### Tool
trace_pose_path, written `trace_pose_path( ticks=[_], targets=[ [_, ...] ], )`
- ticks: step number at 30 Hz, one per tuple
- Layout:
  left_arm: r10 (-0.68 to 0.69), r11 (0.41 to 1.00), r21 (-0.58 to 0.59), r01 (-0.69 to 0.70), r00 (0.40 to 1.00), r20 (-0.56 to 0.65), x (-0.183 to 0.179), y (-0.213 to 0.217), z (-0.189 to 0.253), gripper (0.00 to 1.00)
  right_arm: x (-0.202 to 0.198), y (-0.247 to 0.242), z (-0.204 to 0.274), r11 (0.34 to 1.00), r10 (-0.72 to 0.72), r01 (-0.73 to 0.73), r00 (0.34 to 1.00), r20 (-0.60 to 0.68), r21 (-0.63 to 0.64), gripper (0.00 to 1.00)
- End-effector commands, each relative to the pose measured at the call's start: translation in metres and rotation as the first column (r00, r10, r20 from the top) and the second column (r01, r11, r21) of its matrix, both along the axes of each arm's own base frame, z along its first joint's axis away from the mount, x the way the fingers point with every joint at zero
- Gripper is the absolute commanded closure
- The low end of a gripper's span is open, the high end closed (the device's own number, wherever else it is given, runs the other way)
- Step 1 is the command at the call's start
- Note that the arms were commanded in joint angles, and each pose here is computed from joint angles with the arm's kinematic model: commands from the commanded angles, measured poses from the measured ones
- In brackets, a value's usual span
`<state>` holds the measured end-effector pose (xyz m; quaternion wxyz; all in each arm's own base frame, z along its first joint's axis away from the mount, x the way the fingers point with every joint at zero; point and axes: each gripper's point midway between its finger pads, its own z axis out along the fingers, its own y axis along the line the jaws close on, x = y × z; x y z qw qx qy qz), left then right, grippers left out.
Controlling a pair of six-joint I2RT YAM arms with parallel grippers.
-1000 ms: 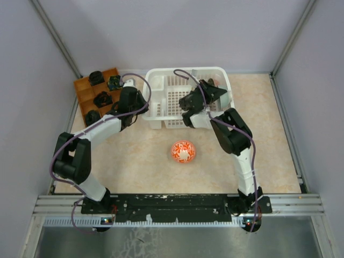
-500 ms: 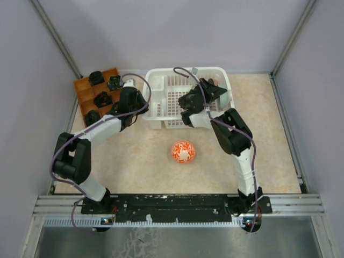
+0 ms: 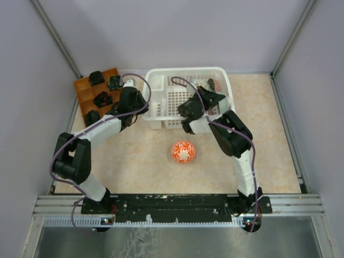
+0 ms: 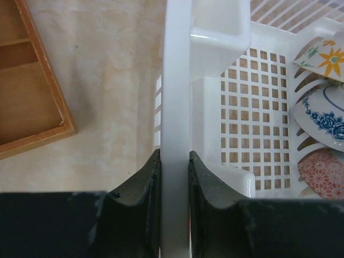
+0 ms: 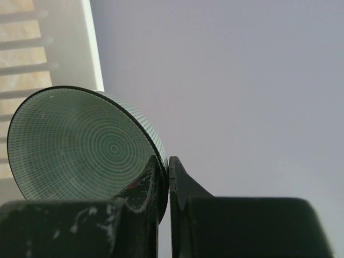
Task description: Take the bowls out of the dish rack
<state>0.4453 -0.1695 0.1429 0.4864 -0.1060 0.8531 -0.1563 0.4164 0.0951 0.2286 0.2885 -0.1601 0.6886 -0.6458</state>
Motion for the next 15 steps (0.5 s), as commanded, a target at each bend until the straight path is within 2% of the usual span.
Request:
trace_pose_path(
  ticks=[1, 15],
  targets=[
    [0.057, 0.997, 0.058, -0.052, 0.995, -0.084, -0.015, 0.022, -0.023, 0.93, -0.019, -0.008, 0.031, 1.000, 0.003, -0.003, 1.000, 0.017, 0.028, 1.00],
    [0.056, 0.997, 0.061, -0.051, 0.995, -0.081, -0.018, 0.023, -0.020, 0.94, -0.007, 0.001, 0.032, 0.995, 0.064, -0.065, 0.998, -0.023, -0.069, 1.00]
  ],
)
